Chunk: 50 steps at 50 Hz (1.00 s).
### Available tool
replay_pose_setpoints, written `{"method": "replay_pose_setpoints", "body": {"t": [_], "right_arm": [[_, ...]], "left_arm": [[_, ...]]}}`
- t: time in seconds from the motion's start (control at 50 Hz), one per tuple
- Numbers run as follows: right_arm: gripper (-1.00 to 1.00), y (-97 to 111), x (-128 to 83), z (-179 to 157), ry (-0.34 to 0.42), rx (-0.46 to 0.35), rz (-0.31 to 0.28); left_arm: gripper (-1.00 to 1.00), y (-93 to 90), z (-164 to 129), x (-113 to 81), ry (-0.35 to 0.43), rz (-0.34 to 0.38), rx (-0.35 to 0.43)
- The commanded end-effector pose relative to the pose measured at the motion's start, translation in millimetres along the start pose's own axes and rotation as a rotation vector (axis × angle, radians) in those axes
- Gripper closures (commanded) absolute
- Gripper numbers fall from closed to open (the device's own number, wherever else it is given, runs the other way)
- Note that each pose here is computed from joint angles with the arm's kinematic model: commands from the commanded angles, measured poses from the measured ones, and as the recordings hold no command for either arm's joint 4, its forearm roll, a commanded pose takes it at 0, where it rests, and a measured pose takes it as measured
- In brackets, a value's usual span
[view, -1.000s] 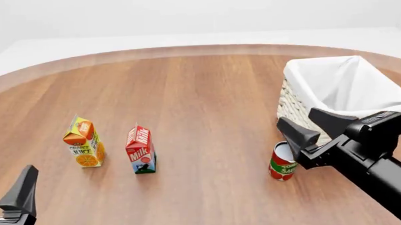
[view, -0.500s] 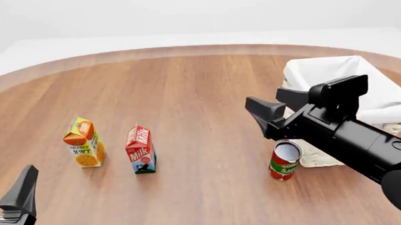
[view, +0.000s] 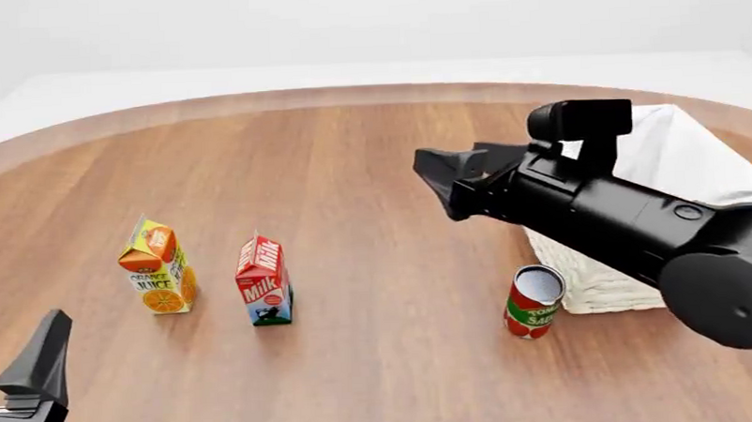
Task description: Pick the milk and place it in the basket.
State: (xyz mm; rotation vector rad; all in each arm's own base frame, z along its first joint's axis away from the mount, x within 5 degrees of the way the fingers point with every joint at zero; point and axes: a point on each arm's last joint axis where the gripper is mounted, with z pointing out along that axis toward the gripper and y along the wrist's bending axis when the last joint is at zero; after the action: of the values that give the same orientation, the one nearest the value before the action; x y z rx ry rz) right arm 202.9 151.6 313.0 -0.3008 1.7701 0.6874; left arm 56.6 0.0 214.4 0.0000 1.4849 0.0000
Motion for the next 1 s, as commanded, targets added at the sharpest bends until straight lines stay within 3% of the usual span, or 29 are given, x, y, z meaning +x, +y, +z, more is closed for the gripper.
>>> {"method": "replay_pose_setpoints", "body": {"t": [0.02, 0.26, 0.34, 0.56, 1.0], "right_arm": [[-1.0, 9.7, -10.0, 17.1, 0.022, -0.016, 0.05], [-1.0, 18.3, -13.1, 32.2, 0.067, -0.025, 0.069], [-1.0, 18.2, -14.5, 38.6, 0.077, -0.016, 0.116], [-1.0, 15.7, -15.3, 53.2, 0.098, 0.005, 0.168], [-1.0, 22.7, -14.9, 90.6, 0.161, 0.02, 0.23]], "left_arm": [[-1.0, 0.0, 0.0, 0.0, 0.0, 0.0, 0.0], [-1.0, 0.0, 0.0, 0.0, 0.0, 0.0, 0.0], [-1.0, 0.0, 0.0, 0.0, 0.0, 0.0, 0.0], [-1.0, 0.0, 0.0, 0.0, 0.0, 0.0, 0.0], [-1.0, 0.0, 0.0, 0.0, 0.0, 0.0, 0.0]]}}
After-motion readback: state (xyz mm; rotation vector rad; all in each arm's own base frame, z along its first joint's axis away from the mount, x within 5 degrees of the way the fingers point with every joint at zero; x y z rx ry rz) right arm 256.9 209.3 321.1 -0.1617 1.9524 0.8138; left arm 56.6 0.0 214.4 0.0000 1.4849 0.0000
